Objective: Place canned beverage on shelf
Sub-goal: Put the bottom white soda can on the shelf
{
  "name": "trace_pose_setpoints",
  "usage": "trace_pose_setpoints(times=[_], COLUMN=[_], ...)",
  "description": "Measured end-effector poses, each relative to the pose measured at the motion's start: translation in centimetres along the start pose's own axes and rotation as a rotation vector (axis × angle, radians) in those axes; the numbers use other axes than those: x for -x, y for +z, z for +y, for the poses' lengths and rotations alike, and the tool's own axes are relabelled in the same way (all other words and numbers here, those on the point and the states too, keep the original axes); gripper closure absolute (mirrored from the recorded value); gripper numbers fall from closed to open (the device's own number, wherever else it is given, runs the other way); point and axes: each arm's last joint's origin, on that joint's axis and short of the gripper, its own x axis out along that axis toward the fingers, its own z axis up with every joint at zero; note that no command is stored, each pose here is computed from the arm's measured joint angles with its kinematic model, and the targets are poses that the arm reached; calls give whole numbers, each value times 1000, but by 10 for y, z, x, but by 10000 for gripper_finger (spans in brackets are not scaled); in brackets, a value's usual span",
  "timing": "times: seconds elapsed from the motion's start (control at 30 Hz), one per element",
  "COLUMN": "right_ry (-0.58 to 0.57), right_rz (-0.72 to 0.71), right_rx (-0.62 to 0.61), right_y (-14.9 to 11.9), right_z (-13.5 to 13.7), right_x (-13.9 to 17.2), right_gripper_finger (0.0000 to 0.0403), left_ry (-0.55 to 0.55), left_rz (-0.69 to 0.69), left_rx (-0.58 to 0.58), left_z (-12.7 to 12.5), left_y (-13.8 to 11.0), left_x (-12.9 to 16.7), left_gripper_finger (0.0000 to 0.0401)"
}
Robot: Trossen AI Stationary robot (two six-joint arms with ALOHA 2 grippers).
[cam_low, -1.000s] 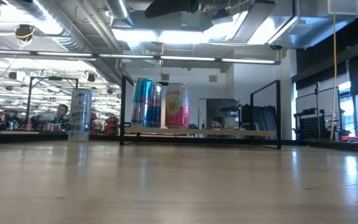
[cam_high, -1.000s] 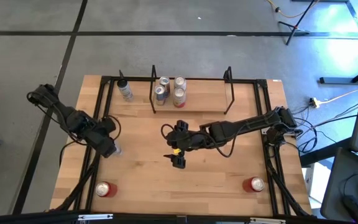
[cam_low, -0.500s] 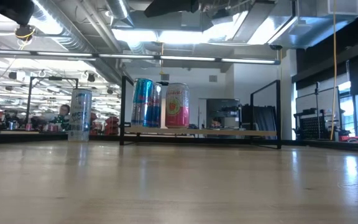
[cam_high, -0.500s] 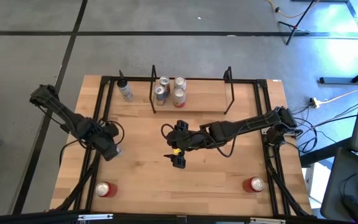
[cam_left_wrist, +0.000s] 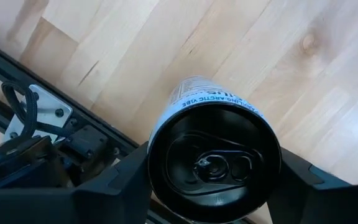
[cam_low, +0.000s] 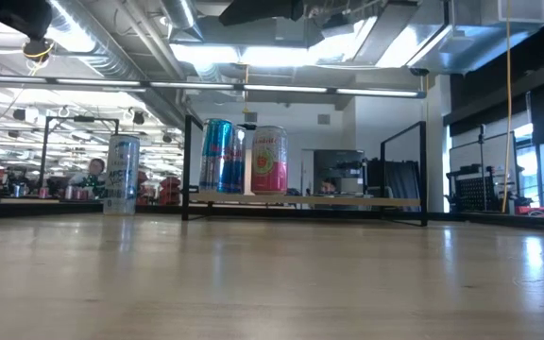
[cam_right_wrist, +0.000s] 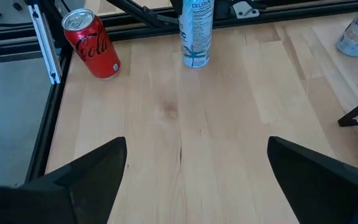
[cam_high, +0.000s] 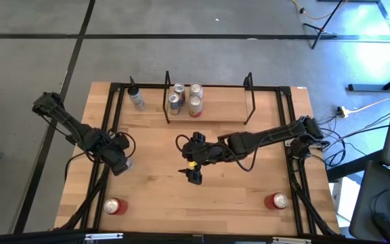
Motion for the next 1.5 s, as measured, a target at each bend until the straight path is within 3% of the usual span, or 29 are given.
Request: trace_pose_setpoints(times=[0.23,0.47,0.7,0.8,0.9,1.13,1.33,1.5], right_ry=[42,9,-41,-32,-15,47,65,84], right_rz=[10,179,340,400,429,361,180,127], right_rx=[11,74,194,291,310,319,209,68], right_y=[0,-18,-33,-38,-40,-62,-94,-115], right_z=[8,14,8,6,6,-5,-22,-29], right_x=[16,28,34,38,39,61,85,87], right_gripper_finger=[27,27,27,27,27,27,27,27], left_ry=[-80,-162,-145,-160,-140,-149,-158,-194], left_rz=[-22,-50,-46,-71,-77,-113,-117,-123], left_rx=[0,-40,-138,-152,-159,-166,-163,-156], left_z=[-6,-26,-63,-79,-91,-120,-138,-150], left_y=[3,15,49,68,86,128,148,158], left_x=[15,23,25,26,26,30,25,17], left_gripper_finger=[186,186,185,185,185,184,184,184])
